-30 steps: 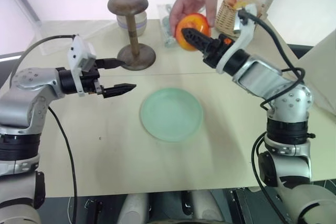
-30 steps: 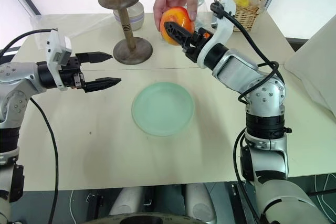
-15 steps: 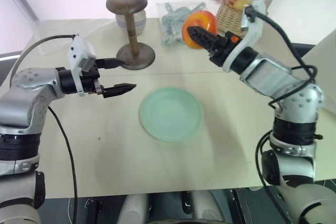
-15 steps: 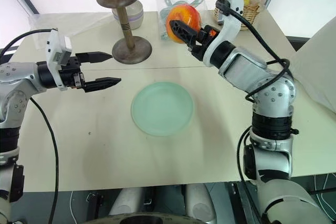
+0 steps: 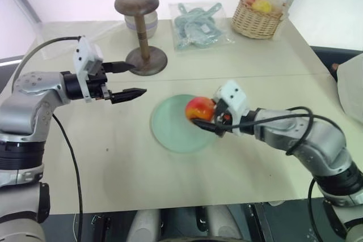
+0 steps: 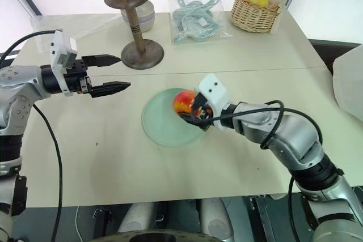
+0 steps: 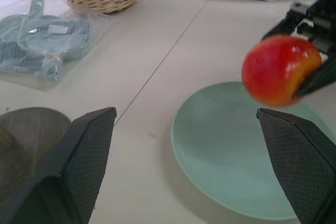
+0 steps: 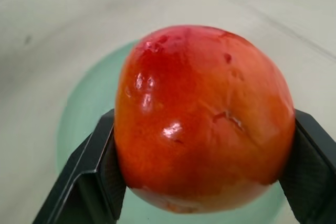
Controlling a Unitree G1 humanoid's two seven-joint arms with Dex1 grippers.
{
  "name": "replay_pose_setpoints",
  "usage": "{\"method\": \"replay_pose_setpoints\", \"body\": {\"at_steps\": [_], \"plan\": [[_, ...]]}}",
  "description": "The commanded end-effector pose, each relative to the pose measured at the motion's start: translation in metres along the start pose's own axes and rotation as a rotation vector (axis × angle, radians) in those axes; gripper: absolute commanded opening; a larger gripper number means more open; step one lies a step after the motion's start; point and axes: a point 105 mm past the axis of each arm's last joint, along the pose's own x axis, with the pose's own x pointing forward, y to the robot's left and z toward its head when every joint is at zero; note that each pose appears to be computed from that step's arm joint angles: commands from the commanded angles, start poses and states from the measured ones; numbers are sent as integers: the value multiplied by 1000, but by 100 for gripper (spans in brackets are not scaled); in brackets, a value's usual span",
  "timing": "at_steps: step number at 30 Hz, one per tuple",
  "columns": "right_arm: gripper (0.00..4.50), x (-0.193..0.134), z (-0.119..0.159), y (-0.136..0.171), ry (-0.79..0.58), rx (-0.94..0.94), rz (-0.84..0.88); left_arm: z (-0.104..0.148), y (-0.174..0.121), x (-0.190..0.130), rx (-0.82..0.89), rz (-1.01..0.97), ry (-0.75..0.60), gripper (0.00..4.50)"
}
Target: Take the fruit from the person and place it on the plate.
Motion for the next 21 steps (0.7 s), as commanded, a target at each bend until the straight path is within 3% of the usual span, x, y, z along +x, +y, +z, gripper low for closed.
{"method": "replay_pose_setpoints", "body": {"at_steps": [1,9,21], "plan": [[310,4,8,8,-39,-103,27,14,-1,-1,48,-7,-23,450],[310,9,2,5,-33,-137,30,10,-13,-4,25,-58,6,450],[310,13,0,4,-32,-144,39,-11,-32,-48,62,-226,236,450]]}}
